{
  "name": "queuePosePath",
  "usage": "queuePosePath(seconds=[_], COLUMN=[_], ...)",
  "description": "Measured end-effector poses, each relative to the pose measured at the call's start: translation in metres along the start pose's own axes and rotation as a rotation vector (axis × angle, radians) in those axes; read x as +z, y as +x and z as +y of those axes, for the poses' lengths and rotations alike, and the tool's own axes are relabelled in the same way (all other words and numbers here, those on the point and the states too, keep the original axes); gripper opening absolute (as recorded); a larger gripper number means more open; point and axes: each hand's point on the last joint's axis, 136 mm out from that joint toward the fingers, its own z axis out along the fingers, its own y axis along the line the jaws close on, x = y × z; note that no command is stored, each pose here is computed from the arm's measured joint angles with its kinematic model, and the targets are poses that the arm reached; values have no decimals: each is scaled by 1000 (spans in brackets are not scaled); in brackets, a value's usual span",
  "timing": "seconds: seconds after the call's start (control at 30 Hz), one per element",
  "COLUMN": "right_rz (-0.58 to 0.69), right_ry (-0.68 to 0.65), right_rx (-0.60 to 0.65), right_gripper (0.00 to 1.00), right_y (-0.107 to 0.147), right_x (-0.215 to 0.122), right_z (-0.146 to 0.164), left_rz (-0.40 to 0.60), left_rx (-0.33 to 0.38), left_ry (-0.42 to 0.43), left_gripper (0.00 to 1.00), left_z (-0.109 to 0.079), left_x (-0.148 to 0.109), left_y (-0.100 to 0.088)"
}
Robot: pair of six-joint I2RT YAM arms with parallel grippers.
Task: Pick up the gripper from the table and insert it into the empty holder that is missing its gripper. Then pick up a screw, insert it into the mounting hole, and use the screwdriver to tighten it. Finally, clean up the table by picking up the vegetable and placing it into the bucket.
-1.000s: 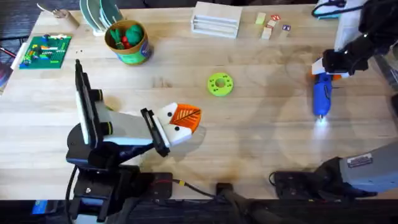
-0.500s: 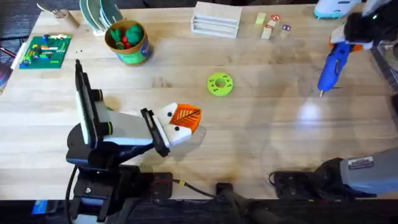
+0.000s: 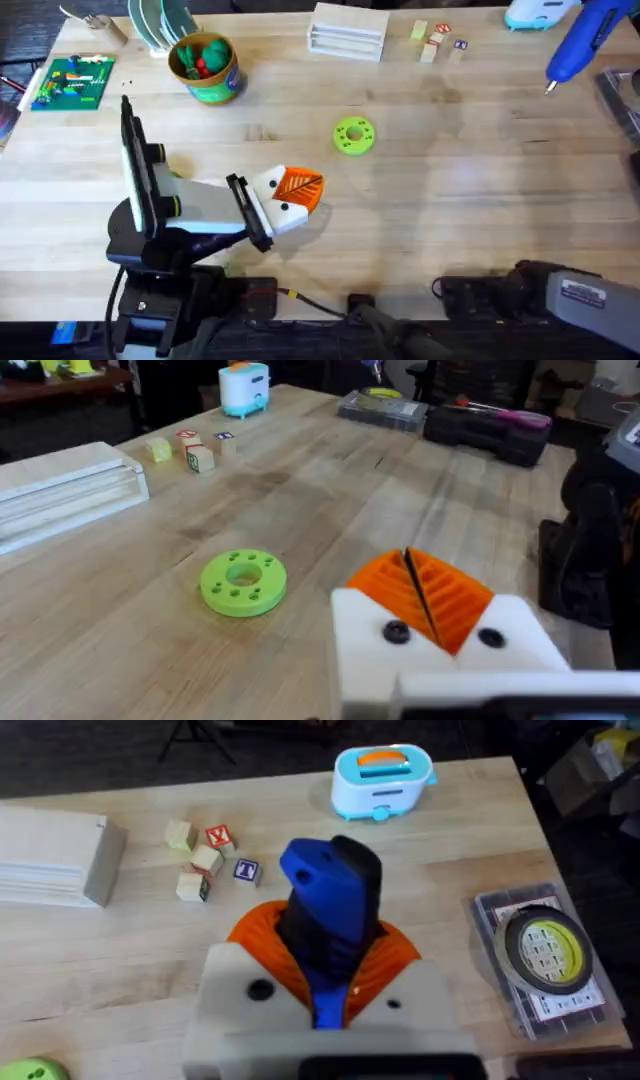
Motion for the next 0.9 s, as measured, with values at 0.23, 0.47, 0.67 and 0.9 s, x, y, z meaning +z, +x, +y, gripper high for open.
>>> queuePosePath(seconds=[0.23, 0.47, 0.67, 0.9], right_rz=[-184, -467, -571, -686], right_ry=[-125, -452, -758, -984], right_rx=[24, 25, -12, -51], right_gripper=[116, 107, 100, 95], right_y=[4, -7, -6, -11], right_x=[-22, -50, -86, -141], right_z=[35, 120, 211, 273], left_rz=[0, 0, 0, 0], left_rx=[0, 0, 0, 0], left_ry=[0, 0, 0, 0], left_gripper=[17, 17, 17, 17], left_z=[0, 0, 0, 0], left_x=[0, 0, 0, 0], left_y=[0, 0, 0, 0])
